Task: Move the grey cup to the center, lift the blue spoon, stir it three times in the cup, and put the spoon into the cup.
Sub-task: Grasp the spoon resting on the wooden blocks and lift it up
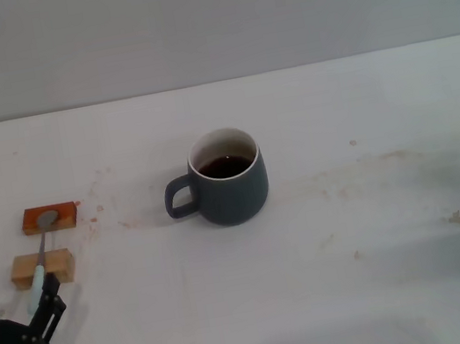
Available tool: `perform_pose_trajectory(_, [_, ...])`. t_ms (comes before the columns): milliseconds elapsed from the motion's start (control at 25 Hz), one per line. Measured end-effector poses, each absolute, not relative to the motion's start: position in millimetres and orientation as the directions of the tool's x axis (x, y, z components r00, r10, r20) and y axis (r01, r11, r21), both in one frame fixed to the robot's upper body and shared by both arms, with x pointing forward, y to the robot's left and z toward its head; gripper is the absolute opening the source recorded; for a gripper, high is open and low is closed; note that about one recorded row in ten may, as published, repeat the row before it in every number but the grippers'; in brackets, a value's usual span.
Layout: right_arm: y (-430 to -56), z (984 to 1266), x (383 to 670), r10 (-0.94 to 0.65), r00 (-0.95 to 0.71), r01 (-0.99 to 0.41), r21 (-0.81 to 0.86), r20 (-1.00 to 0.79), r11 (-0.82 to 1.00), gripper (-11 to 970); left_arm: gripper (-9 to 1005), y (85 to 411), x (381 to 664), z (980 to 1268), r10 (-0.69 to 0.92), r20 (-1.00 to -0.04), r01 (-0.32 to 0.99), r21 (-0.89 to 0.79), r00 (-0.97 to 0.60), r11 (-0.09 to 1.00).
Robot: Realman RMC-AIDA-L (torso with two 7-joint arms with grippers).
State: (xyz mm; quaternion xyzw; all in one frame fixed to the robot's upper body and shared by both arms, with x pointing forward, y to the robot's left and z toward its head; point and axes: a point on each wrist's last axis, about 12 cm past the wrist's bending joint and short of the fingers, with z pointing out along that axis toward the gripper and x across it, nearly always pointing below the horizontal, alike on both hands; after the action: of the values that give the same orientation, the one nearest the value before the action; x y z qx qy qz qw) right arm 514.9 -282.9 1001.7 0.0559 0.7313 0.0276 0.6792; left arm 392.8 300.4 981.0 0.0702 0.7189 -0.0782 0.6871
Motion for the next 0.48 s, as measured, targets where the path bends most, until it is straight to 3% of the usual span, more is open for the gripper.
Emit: perform_pose_trajectory(480, [-283.7, 1001.4, 514.7, 0.118, -0.072, 0.047, 0.115, -0.990, 0.992, -1, 832, 298.7, 401.5, 971.7, 0.025, -0.991, 0.213, -0.003, -0.130, 0.977])
